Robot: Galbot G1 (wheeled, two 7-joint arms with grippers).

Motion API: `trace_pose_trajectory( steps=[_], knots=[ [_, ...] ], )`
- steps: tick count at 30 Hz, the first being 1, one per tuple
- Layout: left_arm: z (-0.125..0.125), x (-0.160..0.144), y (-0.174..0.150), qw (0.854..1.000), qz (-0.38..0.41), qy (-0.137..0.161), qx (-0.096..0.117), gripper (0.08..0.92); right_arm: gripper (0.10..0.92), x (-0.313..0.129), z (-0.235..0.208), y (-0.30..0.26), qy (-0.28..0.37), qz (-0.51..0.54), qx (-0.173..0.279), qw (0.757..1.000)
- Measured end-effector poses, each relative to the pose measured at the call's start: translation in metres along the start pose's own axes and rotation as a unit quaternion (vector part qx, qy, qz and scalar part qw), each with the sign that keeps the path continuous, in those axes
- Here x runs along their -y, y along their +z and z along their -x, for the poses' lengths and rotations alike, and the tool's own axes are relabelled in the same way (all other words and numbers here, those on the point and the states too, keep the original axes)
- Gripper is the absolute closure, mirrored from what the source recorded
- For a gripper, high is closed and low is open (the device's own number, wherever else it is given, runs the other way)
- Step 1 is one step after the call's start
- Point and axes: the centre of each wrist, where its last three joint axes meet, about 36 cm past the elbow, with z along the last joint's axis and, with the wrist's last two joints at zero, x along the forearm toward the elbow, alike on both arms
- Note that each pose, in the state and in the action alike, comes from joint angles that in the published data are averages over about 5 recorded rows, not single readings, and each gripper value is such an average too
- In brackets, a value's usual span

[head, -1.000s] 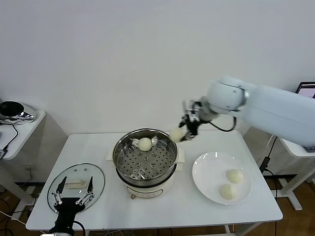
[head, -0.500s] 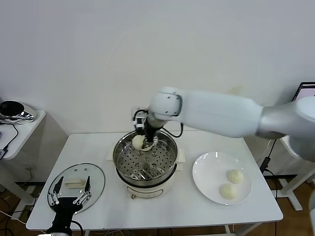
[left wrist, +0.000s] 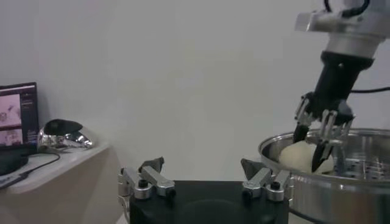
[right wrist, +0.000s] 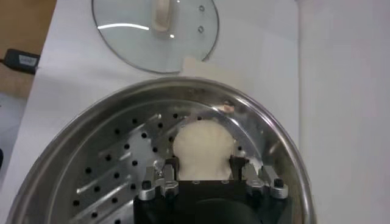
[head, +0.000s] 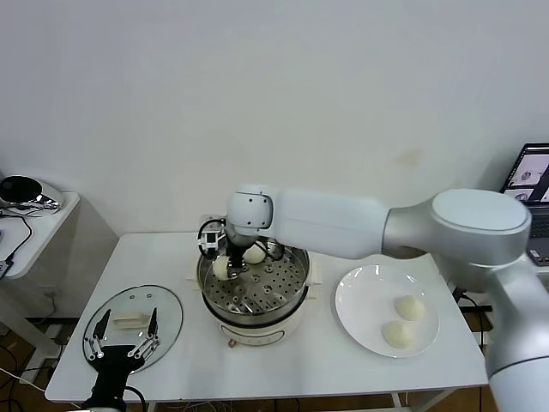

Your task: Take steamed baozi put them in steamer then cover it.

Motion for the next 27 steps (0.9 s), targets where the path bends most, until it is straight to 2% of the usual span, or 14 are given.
trace_pose_trajectory(
  steps=[6, 11, 19, 27],
  knots=[
    [0.0, 0.0, 0.0, 1.0, -0.001, -0.001, 0.001, 0.177, 0.321, 0.001, 0.004, -0.001, 0.0, 0.0, -0.005, 1.0],
    [0.001, 0.001, 0.0, 1.0, -0.002, 0.0, 0.003, 0.177, 0.213, 0.007, -0.014, 0.004, 0.0, -0.001, -0.005, 1.0],
    [0.004, -0.001, -0.001, 1.0, 0.002, 0.004, 0.005, 0.177, 0.2, 0.014, -0.083, 0.045, -0.003, -0.012, -0.01, 1.0],
    [0.003, 0.001, 0.001, 1.0, 0.005, 0.01, 0.0, 0.177, 0.2, 0.0, -0.155, 0.144, -0.006, -0.034, -0.03, 0.999]
  ],
)
